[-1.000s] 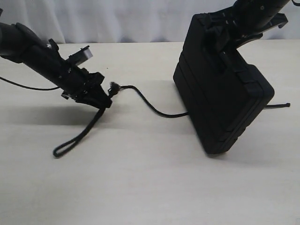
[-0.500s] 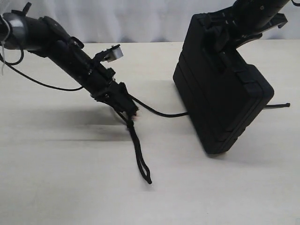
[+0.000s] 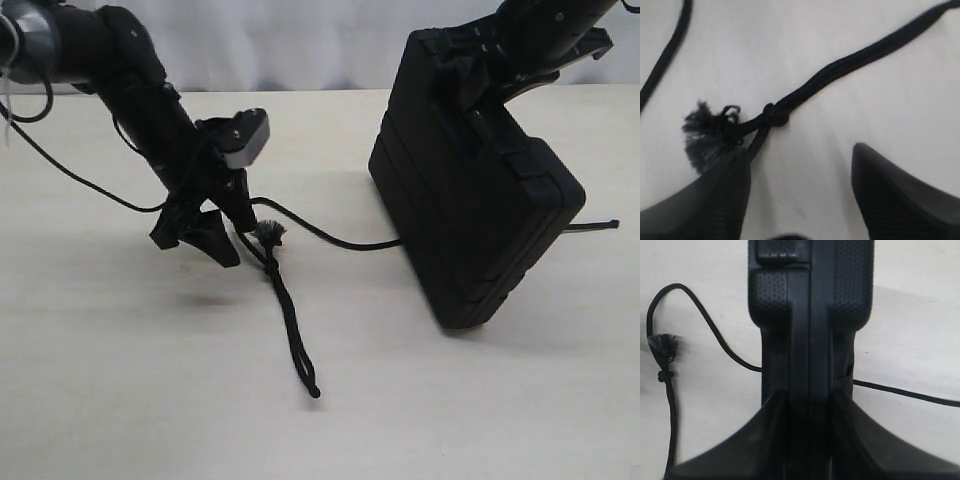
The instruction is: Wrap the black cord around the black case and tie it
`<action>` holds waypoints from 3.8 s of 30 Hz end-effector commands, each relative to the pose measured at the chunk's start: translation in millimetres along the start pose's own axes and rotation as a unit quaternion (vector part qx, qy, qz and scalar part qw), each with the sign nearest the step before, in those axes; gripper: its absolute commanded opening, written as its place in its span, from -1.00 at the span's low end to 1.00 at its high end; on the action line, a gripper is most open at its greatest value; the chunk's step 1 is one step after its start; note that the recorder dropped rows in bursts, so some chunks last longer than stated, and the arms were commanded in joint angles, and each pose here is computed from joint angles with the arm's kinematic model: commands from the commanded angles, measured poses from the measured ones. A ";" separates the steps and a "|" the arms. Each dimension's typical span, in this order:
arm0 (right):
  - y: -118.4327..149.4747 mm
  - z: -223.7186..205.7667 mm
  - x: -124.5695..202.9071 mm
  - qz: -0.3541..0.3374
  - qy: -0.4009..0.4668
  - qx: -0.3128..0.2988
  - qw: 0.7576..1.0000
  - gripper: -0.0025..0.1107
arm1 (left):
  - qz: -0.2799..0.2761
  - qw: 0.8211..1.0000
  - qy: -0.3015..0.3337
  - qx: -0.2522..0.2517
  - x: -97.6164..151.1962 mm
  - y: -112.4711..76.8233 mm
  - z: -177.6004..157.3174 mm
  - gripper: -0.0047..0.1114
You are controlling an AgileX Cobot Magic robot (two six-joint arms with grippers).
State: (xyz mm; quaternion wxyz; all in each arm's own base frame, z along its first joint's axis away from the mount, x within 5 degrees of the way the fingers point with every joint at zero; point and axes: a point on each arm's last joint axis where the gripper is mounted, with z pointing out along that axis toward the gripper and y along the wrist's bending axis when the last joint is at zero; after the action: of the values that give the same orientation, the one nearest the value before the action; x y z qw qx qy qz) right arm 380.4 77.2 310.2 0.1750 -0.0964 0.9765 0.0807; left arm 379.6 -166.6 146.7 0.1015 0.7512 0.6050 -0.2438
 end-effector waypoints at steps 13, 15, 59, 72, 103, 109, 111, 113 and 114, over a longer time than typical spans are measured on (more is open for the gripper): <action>-0.8 -4.8 3.5 -0.009 0.014 0.002 1.000 -0.88 | 0.231 0.956 0.180 -0.006 -34.8 1.3 56.3 0.03; -0.8 -4.9 3.7 -0.009 0.015 0.002 1.000 -0.88 | 0.232 0.953 0.194 0.002 -28.9 2.7 61.7 0.03; -0.2 -4.9 3.9 -0.013 0.017 -0.002 1.000 -0.88 | -0.073 0.929 -0.042 -0.360 -121.4 -6.0 -61.8 -0.92; 2.2 -4.9 3.4 -0.008 0.014 -0.014 1.000 -0.88 | -0.077 0.901 -0.007 -0.427 -139.3 -7.1 -55.2 -0.92; 21.8 -4.9 0.9 0.011 0.000 -0.080 0.997 -0.88 | 0.054 0.922 -0.020 -0.382 -211.2 -44.8 4.2 -0.84; 20.5 -4.7 1.0 0.007 0.001 -0.073 0.997 -0.88 | 0.060 0.925 0.002 -0.375 -211.3 -54.7 -9.7 0.05; 20.5 -4.7 1.0 0.007 0.001 -0.073 0.997 -0.88 | 0.069 0.928 0.038 -0.364 -205.0 -55.4 -8.9 0.12; 20.6 -4.8 1.2 0.007 0.002 -0.073 0.997 -0.88 | 0.072 0.930 0.066 -0.354 -200.3 -56.6 -8.2 0.13; 20.6 -4.8 1.2 0.007 0.002 -0.073 0.997 -0.88 | 0.069 0.932 0.071 -0.350 -198.5 -56.6 -8.2 0.12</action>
State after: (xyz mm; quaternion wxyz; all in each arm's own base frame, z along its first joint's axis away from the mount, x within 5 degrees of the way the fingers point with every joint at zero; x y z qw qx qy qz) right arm 375.4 94.0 312.3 0.1608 -0.1048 0.9711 0.1421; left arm 300.1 -320.9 256.6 0.3372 0.7230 0.6014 0.0435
